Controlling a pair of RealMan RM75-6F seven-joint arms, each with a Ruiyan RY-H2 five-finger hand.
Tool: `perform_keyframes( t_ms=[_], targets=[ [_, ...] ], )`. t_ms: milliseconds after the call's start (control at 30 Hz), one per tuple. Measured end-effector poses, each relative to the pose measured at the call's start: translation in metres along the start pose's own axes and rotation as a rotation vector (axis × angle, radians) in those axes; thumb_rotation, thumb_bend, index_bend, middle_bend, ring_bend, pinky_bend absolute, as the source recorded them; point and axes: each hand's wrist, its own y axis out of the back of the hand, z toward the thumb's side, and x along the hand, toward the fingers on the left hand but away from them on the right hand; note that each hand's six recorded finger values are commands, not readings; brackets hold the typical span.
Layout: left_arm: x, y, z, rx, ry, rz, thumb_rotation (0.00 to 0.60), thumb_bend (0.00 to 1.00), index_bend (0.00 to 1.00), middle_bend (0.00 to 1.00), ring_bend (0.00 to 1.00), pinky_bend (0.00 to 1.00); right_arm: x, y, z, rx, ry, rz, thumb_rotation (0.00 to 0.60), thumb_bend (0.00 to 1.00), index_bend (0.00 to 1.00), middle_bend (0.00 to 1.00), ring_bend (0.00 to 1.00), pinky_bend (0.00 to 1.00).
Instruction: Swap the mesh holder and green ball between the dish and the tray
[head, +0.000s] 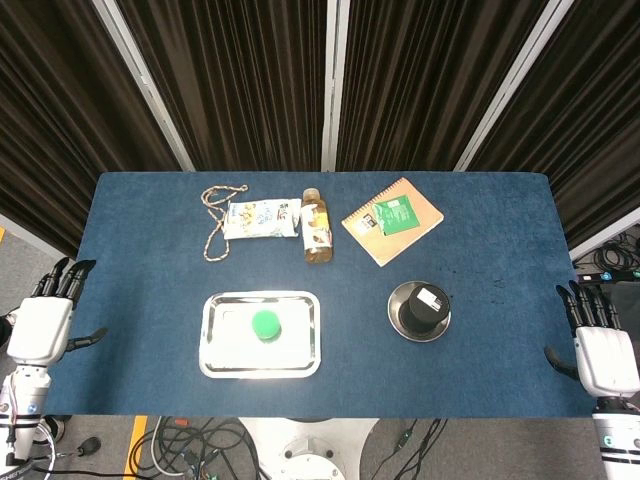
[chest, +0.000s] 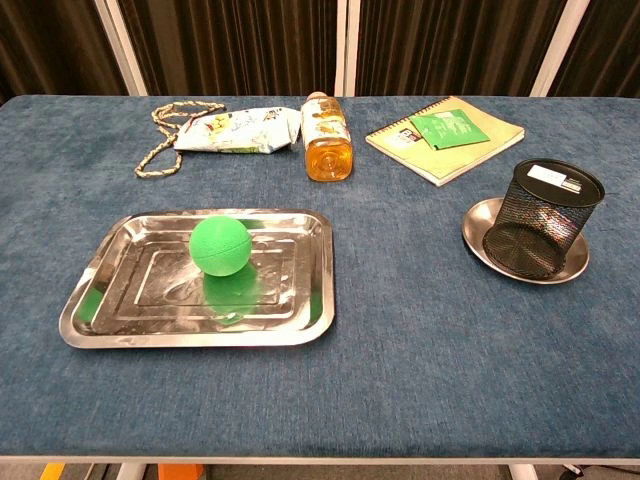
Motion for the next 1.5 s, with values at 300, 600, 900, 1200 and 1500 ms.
perform_keyframes(
  t_ms=[300, 600, 900, 1200, 1500],
  targets=[
    [0.000, 0.000, 0.003, -0.001, -0.007, -0.006, 0.600, 0.06, 0.07, 0.10, 0.01, 0.18, -0.004, -0.001, 0.006, 0.001, 0.024, 0.015, 0.600, 0.17, 0.00, 0.00, 0.00, 0.00],
    [-0.001, 0.000, 0.008, 0.005, -0.027, -0.011, 0.600, 0.06, 0.07, 0.10, 0.01, 0.18, -0.014, -0.006, 0.037, 0.005, 0.110, 0.079, 0.600, 0.15, 0.00, 0.00, 0.00, 0.00],
    [-0.003, -0.003, 0.005, -0.002, -0.019, -0.024, 0.600, 0.06, 0.07, 0.10, 0.01, 0.18, -0.044, -0.013, 0.082, 0.035, 0.220, 0.174, 0.600, 0.15, 0.00, 0.00, 0.00, 0.00],
    [-0.004, -0.005, 0.003, -0.002, -0.019, -0.032, 0.600, 0.06, 0.07, 0.10, 0.01, 0.18, -0.063, -0.029, 0.126, 0.041, 0.308, 0.247, 0.600, 0.15, 0.00, 0.00, 0.00, 0.00],
    [-0.004, -0.008, 0.001, -0.002, -0.016, -0.038, 0.600, 0.06, 0.07, 0.10, 0.01, 0.18, -0.074, -0.042, 0.156, 0.056, 0.357, 0.311, 0.600, 0.15, 0.00, 0.00, 0.00, 0.00]
  ],
)
